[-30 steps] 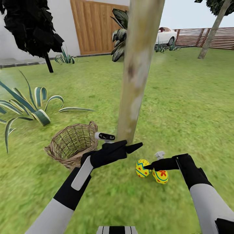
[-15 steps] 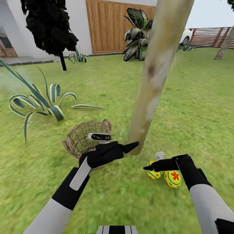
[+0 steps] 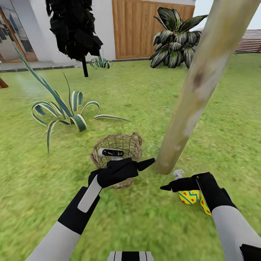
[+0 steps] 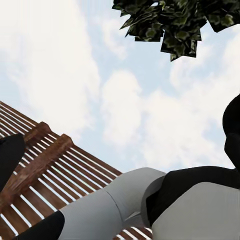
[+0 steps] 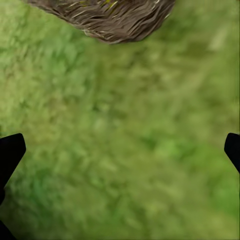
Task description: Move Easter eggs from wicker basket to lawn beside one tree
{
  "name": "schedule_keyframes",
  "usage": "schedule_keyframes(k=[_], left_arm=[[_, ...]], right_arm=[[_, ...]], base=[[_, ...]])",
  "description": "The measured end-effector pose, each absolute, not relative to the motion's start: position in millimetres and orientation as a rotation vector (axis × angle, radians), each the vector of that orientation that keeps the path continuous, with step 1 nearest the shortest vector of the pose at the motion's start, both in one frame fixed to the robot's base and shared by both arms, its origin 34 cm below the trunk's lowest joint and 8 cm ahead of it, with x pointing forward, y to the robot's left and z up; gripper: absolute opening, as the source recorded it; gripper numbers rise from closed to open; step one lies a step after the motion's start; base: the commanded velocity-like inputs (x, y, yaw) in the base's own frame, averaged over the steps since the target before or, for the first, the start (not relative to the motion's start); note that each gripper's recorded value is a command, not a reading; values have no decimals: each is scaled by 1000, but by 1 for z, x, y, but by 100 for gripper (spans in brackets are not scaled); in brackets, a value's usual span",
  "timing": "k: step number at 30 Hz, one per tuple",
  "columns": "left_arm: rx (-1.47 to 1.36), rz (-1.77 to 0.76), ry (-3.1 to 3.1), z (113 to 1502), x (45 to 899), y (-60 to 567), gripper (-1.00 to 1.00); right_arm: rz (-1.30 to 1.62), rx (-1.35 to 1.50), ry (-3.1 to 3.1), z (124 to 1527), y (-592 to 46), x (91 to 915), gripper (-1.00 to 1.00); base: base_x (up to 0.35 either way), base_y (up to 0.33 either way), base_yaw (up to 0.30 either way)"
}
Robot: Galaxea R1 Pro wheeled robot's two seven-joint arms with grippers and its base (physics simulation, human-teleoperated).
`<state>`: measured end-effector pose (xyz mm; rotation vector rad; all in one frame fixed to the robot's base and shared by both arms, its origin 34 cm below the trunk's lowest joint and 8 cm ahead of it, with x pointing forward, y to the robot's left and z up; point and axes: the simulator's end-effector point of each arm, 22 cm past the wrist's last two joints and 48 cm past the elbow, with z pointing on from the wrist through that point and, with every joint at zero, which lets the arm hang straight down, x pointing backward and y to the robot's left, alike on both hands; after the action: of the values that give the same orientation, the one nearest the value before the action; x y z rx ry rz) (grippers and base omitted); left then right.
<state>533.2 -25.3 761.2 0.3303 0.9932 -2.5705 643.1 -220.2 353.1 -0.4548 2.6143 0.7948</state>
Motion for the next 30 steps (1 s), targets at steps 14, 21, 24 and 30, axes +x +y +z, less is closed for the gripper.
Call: schedule_keyframes(k=[14,21,24,30], left_arm=[[380,-2557,985,784,522,-27,100],[405,-2546,972,794,516,-27,100],[417,-2543,969,799,513,-27,100],[436,-2533,968,808,509,-25,100]], right_arm=[[773,-467,2571,381,-220,650,100],[763,-475,2549,395,-220,652,100],[758,-477,2539,402,-220,654,100],[752,-482,2523,414,-218,656,100]], base=[[35,-69,146],[130,-76,117],[3,-1,108],[141,0,102]])
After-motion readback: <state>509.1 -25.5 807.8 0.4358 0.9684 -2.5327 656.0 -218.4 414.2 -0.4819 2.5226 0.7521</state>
